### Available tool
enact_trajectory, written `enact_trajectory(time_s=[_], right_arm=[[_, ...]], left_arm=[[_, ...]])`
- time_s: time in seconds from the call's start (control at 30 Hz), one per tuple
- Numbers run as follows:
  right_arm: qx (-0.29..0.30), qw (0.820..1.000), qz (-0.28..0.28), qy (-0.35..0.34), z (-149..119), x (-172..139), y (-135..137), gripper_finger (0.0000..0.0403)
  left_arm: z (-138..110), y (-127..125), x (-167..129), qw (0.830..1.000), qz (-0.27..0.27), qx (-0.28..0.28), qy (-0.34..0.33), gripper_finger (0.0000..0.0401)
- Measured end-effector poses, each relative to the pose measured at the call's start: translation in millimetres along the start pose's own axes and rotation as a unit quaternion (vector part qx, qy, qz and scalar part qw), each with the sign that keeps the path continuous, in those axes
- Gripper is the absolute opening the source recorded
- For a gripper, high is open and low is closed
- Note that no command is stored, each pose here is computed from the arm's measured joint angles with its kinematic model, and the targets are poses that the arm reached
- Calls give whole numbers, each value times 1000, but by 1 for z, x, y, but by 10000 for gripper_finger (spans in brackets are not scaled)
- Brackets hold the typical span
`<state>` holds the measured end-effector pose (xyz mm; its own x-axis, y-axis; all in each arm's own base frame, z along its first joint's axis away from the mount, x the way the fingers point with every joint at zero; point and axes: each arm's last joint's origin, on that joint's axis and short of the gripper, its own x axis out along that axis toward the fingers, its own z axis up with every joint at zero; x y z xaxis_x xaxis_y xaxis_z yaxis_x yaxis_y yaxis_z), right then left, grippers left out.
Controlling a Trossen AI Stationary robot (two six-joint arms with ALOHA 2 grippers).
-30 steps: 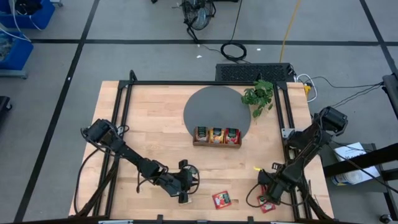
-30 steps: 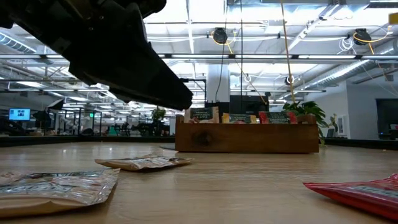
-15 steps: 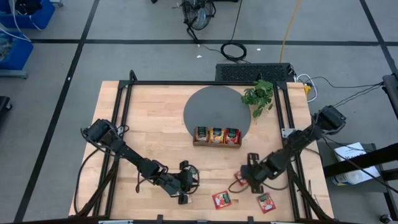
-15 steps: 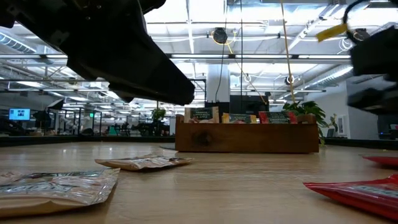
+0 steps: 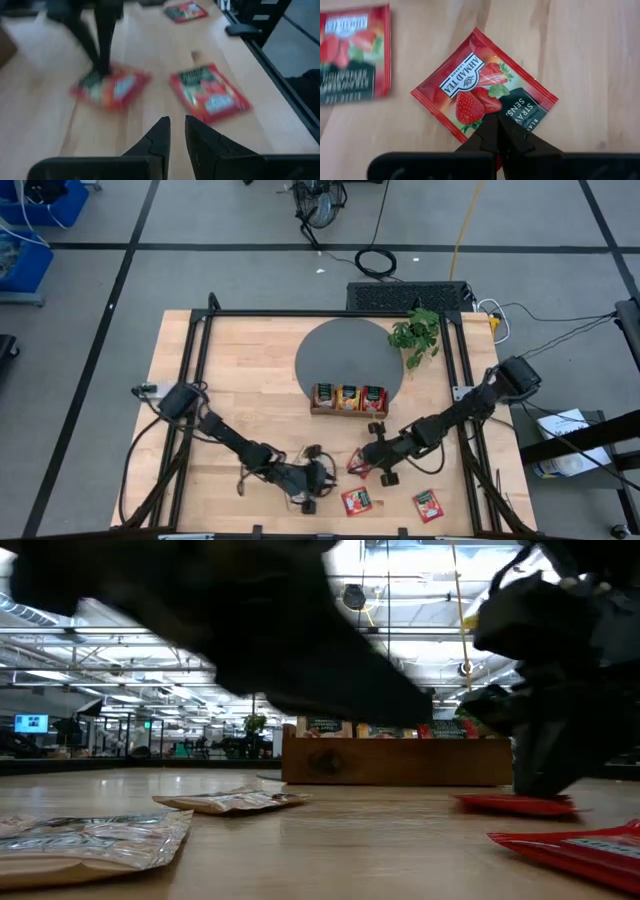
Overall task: Pick & Place Tea
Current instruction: Put the top red tea bag into the right wooden organizer
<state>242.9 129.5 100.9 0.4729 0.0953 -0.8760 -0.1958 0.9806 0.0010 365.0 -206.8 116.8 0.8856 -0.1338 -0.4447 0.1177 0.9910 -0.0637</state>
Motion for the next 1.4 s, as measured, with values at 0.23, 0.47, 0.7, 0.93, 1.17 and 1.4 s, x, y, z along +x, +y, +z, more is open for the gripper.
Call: enact_trajectory(time_s=[0.23, 0.47, 0.7, 0.93, 1.17, 1.4], right_arm=[[-10, 999, -33, -25, 17, 6, 9, 0], [-16, 999, -21, -46, 20, -8, 16, 0], [-17, 994, 8, -110, 31, -24, 27, 0], [2, 989, 15, -145, 36, -32, 34, 0], [-16, 990, 21, -137, 31, -34, 42, 21], [55, 992, 19, -110, 26, -33, 40, 59]], left_arm=[[23, 3, 37, 999, 20, 44, 15, 63], [23, 11, 48, 997, 43, 13, 61, 63], [18, 16, 55, 997, 55, 20, 55, 62], [18, 20, 57, 996, 79, 20, 47, 62], [14, 32, 60, 993, 99, 12, 66, 62], [3, 41, 69, 993, 83, -19, 82, 62]])
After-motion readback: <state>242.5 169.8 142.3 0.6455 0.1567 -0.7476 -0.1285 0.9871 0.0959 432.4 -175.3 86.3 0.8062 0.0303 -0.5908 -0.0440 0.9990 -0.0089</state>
